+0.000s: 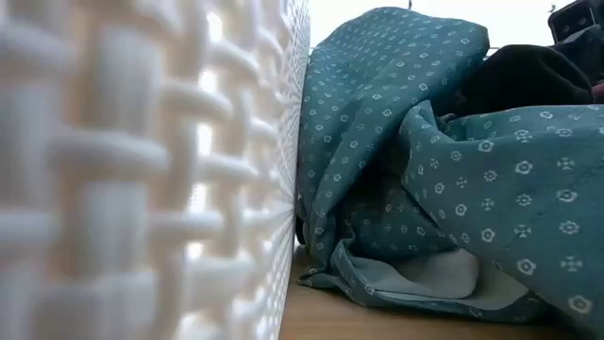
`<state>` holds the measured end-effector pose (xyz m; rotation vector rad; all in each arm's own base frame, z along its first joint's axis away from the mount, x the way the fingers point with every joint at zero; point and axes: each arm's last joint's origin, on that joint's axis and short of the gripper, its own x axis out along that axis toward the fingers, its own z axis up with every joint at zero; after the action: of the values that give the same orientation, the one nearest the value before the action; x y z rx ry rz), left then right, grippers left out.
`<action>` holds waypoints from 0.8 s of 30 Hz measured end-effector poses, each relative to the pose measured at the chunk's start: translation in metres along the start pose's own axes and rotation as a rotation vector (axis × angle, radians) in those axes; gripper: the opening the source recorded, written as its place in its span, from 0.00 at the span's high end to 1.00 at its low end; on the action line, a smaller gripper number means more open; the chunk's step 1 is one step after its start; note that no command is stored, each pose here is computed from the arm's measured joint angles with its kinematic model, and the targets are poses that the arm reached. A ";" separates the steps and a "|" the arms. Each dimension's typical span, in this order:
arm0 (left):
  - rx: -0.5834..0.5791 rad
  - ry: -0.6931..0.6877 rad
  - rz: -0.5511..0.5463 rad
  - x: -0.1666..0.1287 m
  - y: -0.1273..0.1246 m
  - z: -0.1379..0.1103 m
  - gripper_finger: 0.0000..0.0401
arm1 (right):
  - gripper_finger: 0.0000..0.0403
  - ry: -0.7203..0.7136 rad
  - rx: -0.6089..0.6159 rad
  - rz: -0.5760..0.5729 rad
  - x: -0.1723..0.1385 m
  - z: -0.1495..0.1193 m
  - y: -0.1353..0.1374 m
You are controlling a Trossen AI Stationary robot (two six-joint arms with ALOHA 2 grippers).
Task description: Pick & Place Cloths
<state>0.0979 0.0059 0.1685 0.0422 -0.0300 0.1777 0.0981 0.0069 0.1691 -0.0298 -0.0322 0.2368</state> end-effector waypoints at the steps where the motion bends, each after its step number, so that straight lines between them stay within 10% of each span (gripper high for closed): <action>1: 0.000 0.000 0.000 0.000 0.000 0.000 0.91 | 0.75 0.000 0.000 0.000 0.000 0.000 0.000; 24: 0.000 0.000 0.000 0.000 0.000 0.000 0.91 | 0.63 0.000 0.000 0.000 0.000 0.000 0.000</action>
<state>0.0979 0.0059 0.1686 0.0421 -0.0303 0.1781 0.0981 0.0069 0.1691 -0.0298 -0.0322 0.2365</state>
